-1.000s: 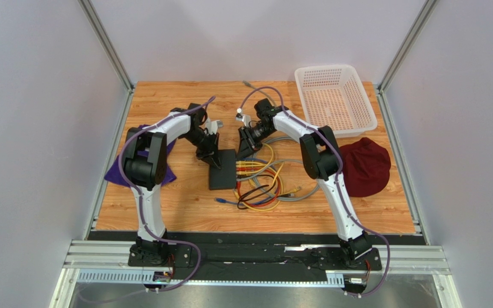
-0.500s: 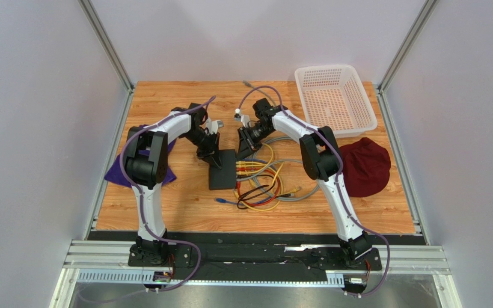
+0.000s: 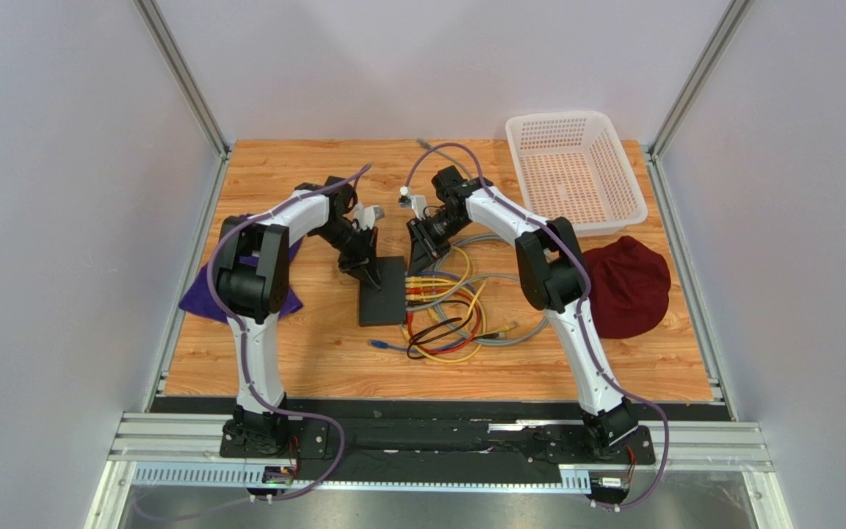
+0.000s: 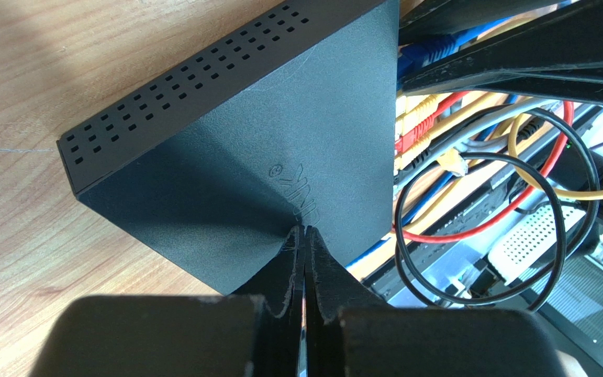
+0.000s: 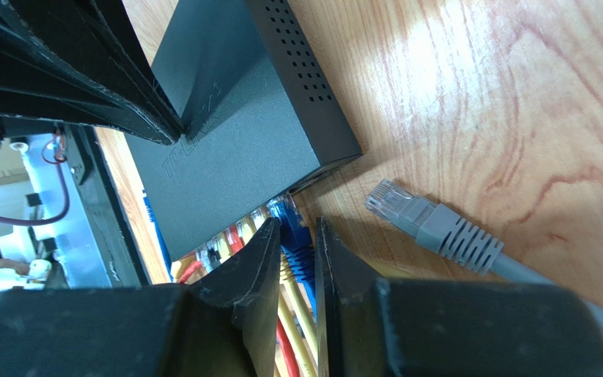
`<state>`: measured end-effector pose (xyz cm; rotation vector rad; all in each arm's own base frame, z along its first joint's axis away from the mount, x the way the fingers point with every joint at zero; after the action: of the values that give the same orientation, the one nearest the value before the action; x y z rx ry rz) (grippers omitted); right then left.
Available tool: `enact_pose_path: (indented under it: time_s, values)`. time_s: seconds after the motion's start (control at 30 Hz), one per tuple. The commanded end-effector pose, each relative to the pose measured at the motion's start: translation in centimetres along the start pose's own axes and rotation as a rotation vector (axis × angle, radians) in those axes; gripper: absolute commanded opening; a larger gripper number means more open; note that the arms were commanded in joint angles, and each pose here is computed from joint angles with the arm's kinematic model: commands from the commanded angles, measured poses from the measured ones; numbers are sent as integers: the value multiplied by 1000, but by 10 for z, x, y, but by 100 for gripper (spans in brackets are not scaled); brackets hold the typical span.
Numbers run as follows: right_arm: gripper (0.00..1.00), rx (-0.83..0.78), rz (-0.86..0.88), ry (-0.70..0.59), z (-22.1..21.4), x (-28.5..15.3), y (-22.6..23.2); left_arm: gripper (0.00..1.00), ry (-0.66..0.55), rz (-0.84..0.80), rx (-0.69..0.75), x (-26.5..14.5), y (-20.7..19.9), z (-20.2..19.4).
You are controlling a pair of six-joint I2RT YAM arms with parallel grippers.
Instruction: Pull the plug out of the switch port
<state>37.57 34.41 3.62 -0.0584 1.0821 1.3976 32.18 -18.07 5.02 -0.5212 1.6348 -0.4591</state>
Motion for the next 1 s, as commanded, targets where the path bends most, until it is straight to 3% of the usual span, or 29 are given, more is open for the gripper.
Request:
enact_pose_path:
  time_s: [0.0,0.3,0.47,0.83,0.87,0.9,0.97]
  values:
    - [0,-52,-180,135,-27,-11,-41,0,-24,60,46,9,14,12]
    - [0,-69,-169,130,-26,-12,-35,0,-32,64,64,7,14,14]
    - [0,-109,-174,71,-1,-22,-27,0,-33,65,69,6,14,15]
    - [0,-249,-413,140,17,-47,-54,0,-42,67,87,3,13,15]
    - [8,-250,-417,131,20,-53,-52,0,-42,67,89,2,12,15]
    - [38,-248,-376,116,22,-50,-44,0,-40,68,87,3,13,15]
    - [47,-243,-331,61,33,-61,-28,0,-40,68,87,2,12,15]
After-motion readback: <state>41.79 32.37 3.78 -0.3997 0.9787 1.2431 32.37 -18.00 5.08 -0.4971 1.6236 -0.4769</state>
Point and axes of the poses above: each gripper's point midway between its finger pads, its own x axis out along the fingers, its own y axis along the line the jaws close on, z = x × y, the point moved 1 cm from there along -x, back along the fingers, and after that the axes turned 14 degrees about -x, right-handed, at the moved point
